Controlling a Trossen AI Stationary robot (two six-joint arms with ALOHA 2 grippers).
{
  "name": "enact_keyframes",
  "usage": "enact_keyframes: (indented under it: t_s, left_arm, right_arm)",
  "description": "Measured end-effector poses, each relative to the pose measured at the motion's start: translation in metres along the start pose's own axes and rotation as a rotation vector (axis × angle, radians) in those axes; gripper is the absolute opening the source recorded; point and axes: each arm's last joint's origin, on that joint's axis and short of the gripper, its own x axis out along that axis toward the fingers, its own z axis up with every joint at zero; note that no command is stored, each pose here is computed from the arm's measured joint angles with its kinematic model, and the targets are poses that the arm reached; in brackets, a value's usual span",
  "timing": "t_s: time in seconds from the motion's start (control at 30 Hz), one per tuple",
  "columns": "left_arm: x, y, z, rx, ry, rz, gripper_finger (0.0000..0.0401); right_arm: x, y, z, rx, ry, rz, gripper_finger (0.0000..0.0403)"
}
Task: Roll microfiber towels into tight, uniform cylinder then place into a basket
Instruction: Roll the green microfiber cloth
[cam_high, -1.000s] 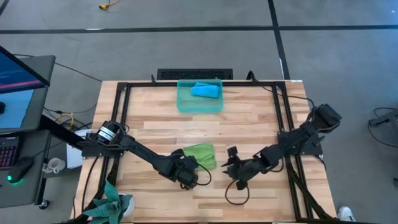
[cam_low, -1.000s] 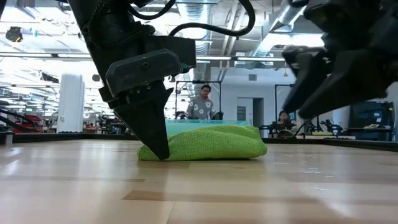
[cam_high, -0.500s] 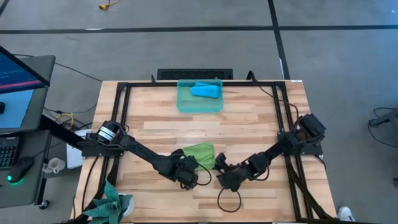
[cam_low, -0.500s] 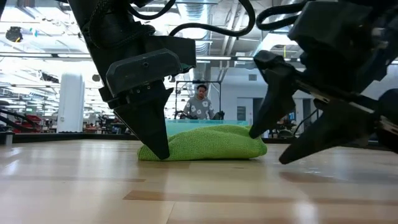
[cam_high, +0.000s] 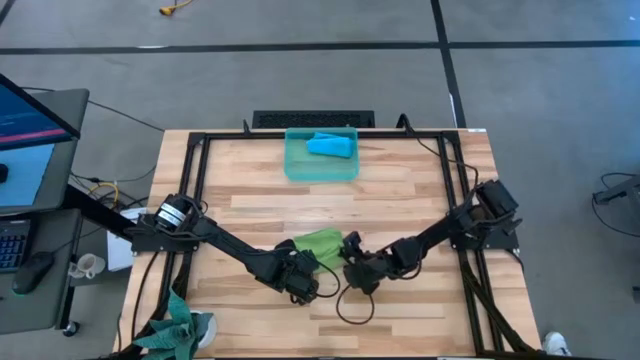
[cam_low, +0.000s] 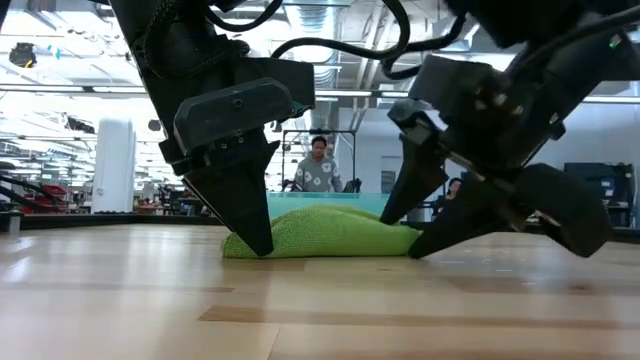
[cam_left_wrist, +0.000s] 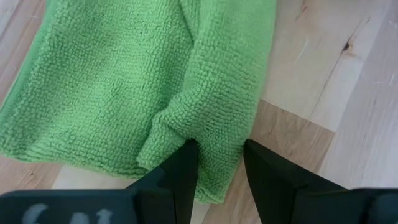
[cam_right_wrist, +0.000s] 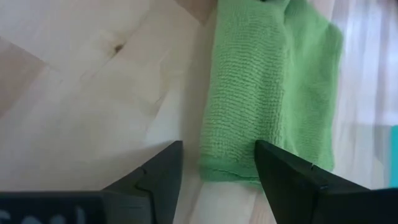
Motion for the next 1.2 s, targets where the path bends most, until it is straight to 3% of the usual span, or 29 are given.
enact_keyframes:
  t_s: [0.27, 0.53, 0.87, 1.07, 1.2]
  left_arm:
    - [-0.001, -0.001, 0.001, 0.007, 0.0, 0.0, 0.0123]
    - [-0.011, -0.008, 0.012, 0.071, 0.0, -0.005, 0.0123]
    - [-0.029, -0.022, 0.011, 0.165, -0.014, 0.014, 0.0123]
    - [-0.051, -0.035, 0.001, 0.203, -0.033, 0.08, 0.0123]
    - [-0.068, -0.046, -0.007, 0.252, -0.122, 0.134, 0.0123]
  right_arm:
    - [0.008, -0.013, -0.006, 0.1, 0.004, 0.031, 0.0223]
    - [0.014, -0.026, -0.013, 0.254, 0.02, 0.099, 0.0223]
    - [0.019, -0.036, -0.02, 0.348, 0.022, 0.182, 0.0223]
    - [0.021, -0.04, -0.023, 0.391, 0.018, 0.234, 0.0223]
    - [0.022, -0.04, -0.023, 0.397, 0.014, 0.236, 0.0223]
